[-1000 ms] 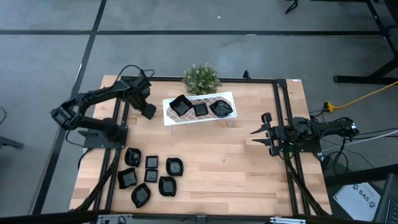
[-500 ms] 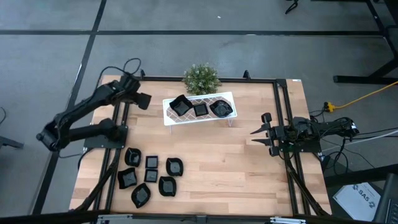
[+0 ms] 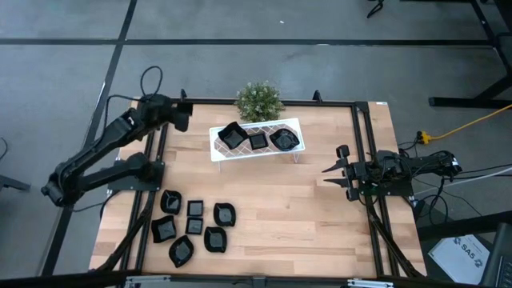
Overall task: Pick & Place Mini shaped plates
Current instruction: Stack the square plate on top of the square plate on the shelf
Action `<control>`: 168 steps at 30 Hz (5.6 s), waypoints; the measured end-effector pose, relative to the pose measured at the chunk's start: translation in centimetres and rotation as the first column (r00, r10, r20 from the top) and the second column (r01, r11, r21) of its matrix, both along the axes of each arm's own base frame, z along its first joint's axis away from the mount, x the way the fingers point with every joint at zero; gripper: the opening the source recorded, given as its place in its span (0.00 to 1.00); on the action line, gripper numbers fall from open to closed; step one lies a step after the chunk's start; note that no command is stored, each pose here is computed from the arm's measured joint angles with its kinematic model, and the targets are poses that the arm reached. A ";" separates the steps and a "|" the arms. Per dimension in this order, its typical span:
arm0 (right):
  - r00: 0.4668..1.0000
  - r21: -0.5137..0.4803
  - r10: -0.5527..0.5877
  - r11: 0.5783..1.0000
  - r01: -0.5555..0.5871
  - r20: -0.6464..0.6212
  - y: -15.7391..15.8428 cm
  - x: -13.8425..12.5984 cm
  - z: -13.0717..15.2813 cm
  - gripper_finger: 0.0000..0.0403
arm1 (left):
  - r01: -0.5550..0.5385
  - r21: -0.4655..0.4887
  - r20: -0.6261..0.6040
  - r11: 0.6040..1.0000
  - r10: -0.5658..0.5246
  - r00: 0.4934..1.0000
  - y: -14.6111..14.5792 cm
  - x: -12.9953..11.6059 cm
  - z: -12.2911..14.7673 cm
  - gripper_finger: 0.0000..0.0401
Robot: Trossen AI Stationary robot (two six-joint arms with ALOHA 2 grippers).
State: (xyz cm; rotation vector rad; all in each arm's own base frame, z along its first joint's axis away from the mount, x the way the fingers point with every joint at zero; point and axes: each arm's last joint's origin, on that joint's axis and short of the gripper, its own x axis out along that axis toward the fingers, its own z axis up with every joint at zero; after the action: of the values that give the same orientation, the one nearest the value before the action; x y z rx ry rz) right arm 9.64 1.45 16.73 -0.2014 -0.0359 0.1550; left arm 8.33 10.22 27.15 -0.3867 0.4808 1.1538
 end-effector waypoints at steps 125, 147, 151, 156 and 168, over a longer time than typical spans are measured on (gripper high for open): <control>1.000 0.000 0.000 1.000 0.000 0.000 0.0 0.0 0.0 0.32 | 0.768 -0.144 -0.195 0.624 -0.779 0.596 -1.5 23.2 5.0 0.20; 1.000 0.000 0.000 1.000 0.000 0.000 0.0 0.0 0.0 0.32 | 0.774 -0.108 -0.414 0.624 -0.736 0.536 -1.7 25.6 2.4 0.39; 1.000 0.000 0.000 1.000 0.000 0.000 0.0 0.0 0.0 0.32 | 0.768 -0.121 -0.379 0.629 -0.744 0.550 -1.2 25.5 2.3 0.41; 1.000 0.000 0.000 1.000 0.000 0.000 0.0 0.0 0.0 0.32 | 0.775 -0.155 -0.310 0.613 -0.775 0.551 -0.5 25.3 2.3 0.40; 1.000 0.000 0.000 1.000 0.000 0.000 0.0 0.0 0.0 0.32 | 0.779 -0.189 -0.263 0.598 -0.795 0.546 -0.2 25.1 2.1 0.19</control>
State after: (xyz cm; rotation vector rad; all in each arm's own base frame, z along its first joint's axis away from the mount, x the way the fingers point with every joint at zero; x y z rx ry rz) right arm 9.64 1.45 16.73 -0.2014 -0.0358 0.1550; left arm 33.39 10.03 29.28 0.0192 0.8681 0.2896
